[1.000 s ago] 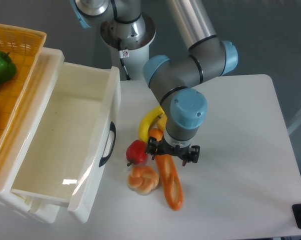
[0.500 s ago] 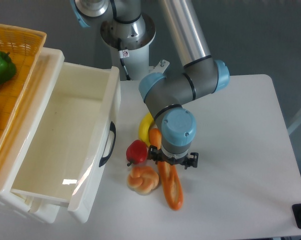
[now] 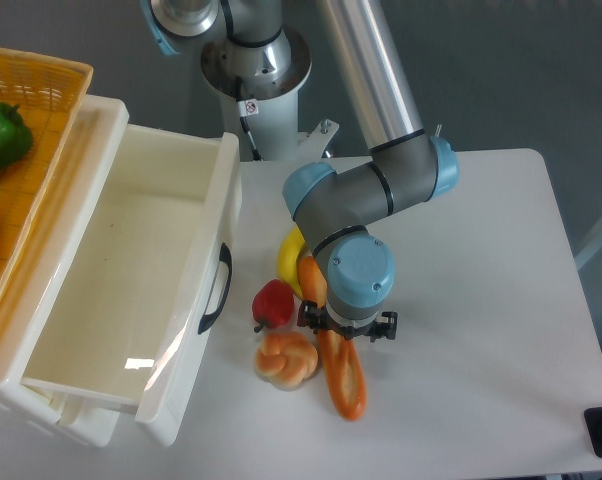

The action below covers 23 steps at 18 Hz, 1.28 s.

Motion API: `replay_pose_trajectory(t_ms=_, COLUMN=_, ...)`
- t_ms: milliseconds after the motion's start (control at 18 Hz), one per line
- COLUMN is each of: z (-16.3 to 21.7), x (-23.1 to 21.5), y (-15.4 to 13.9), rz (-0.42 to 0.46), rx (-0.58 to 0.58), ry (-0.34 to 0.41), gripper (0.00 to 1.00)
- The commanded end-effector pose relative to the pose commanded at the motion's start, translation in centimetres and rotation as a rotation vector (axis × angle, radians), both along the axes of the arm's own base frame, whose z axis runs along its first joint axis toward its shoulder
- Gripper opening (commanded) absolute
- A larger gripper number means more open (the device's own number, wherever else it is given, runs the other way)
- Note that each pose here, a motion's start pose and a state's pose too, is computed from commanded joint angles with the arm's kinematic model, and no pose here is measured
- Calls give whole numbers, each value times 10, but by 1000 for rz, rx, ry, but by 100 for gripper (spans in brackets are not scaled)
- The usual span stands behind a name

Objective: Pick up the long bread
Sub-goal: 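Lower the gripper around the middle of the baguette, then close the gripper on the baguette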

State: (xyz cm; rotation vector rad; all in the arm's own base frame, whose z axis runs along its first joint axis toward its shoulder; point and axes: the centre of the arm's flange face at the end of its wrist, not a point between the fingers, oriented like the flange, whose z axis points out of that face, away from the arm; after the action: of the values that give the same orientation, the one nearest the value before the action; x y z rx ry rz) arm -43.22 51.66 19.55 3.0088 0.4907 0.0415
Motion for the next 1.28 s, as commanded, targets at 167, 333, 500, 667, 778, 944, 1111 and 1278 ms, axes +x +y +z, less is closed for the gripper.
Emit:
replay_pose_trajectory(t_ms=167, z=-4, x=1, y=2, rz=31, rx=-4, ry=-3, gripper=100)
replay_pose_trajectory(t_ms=333, z=-8, x=3, y=3, rz=34, rx=-8, ry=-7, gripper=100)
replay_pose_trajectory(t_ms=500, z=-9, x=5, y=5, rz=31, rx=-11, ry=-7, gripper=100)
replay_pose_trajectory(t_ms=667, z=-8, x=5, y=5, rz=28, rx=-10, ry=-6, gripper=98)
replay_pose_trajectory(t_ms=778, z=-8, x=5, y=5, rz=24, rx=-9, ry=-6, gripper=74)
replay_pose_trajectory(t_ms=944, z=-6, x=5, y=5, rz=26, rx=-8, ry=-4, gripper=42)
replay_pose_trajectory(t_ms=1111, z=-6, x=5, y=5, rz=26, rx=-7, ry=-4, gripper=13)
replay_pose_trajectory(t_ms=1278, z=-3, x=4, y=7, rz=27, rx=1, ry=-3, gripper=0)
